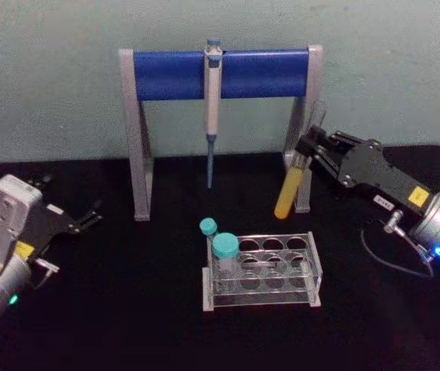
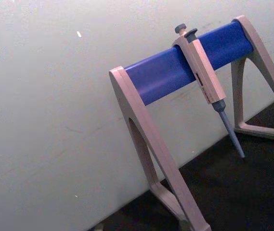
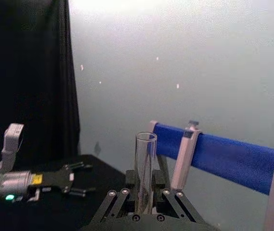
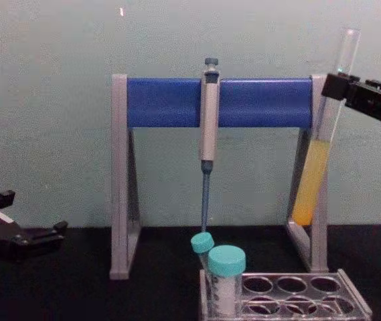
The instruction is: Pick up the test tube from the test tube rack, shake it, then place it back into the test tube rack.
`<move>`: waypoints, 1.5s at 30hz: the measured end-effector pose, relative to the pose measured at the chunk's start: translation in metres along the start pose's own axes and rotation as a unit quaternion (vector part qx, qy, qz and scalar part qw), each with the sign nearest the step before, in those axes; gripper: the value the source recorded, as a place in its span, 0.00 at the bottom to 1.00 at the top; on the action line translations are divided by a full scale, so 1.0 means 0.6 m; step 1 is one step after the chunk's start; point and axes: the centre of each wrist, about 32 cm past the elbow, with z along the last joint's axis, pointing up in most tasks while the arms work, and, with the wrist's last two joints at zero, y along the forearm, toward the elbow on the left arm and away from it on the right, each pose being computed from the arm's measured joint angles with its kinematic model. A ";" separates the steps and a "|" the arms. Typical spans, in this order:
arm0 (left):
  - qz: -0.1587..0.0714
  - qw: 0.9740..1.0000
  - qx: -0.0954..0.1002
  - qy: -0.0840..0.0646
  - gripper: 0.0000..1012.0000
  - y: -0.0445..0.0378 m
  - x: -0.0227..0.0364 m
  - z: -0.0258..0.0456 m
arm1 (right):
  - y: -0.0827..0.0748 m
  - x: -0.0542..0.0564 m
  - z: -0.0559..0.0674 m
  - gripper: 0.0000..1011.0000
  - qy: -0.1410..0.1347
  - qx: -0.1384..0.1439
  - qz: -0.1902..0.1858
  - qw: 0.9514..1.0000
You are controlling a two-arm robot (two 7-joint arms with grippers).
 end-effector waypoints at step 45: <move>0.000 1.000 0.000 0.000 0.99 0.000 0.0000 0.000 | -0.045 -0.005 -0.018 0.23 -0.016 -0.102 0.010 0.995</move>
